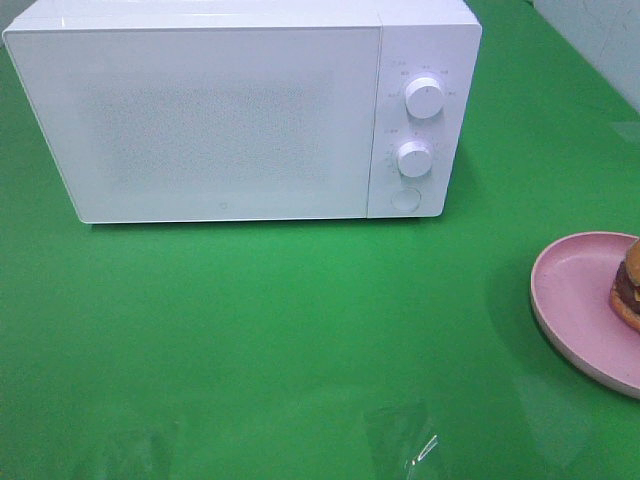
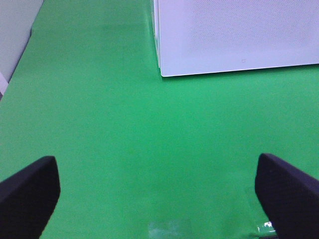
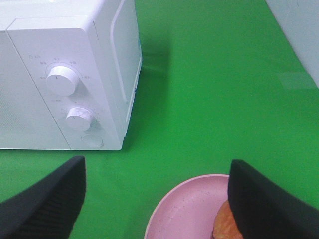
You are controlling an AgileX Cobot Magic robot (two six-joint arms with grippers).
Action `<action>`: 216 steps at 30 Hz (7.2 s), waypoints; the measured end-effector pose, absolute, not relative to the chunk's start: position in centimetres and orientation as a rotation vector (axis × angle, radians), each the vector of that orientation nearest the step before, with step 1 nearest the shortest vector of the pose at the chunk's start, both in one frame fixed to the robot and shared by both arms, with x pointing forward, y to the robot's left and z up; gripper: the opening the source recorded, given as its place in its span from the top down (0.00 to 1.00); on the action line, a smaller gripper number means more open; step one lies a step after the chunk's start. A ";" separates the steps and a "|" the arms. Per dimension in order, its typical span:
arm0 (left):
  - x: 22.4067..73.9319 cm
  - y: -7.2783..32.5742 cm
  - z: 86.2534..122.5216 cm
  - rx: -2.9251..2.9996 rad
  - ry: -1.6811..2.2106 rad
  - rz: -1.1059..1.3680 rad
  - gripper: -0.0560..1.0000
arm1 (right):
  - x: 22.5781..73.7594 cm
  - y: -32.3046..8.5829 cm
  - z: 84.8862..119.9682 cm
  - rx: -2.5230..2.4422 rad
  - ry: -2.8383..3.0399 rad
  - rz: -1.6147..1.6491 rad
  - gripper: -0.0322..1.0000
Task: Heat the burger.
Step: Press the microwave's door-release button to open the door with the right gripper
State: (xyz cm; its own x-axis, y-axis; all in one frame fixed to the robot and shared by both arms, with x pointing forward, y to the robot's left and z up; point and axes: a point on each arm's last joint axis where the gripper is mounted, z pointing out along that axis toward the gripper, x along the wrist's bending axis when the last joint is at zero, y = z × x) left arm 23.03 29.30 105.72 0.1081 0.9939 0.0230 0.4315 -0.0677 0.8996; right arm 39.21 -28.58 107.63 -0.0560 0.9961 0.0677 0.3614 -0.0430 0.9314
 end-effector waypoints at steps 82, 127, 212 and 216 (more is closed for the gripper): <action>23.0 29.3 105.7 1.615 1.428 0.920 0.01 | 44.8 -15.2 93.1 1.786 1.085 1.581 0.74; 23.0 29.3 105.7 1.615 1.428 0.920 0.01 | 49.8 -13.8 88.5 2.599 0.378 1.803 0.97; 23.0 29.3 105.7 1.615 1.428 0.920 0.01 | 58.2 -13.8 84.6 2.445 0.217 1.877 0.97; 23.0 29.3 105.7 1.615 1.428 0.920 0.01 | 58.3 -13.7 84.6 2.444 0.215 1.876 0.97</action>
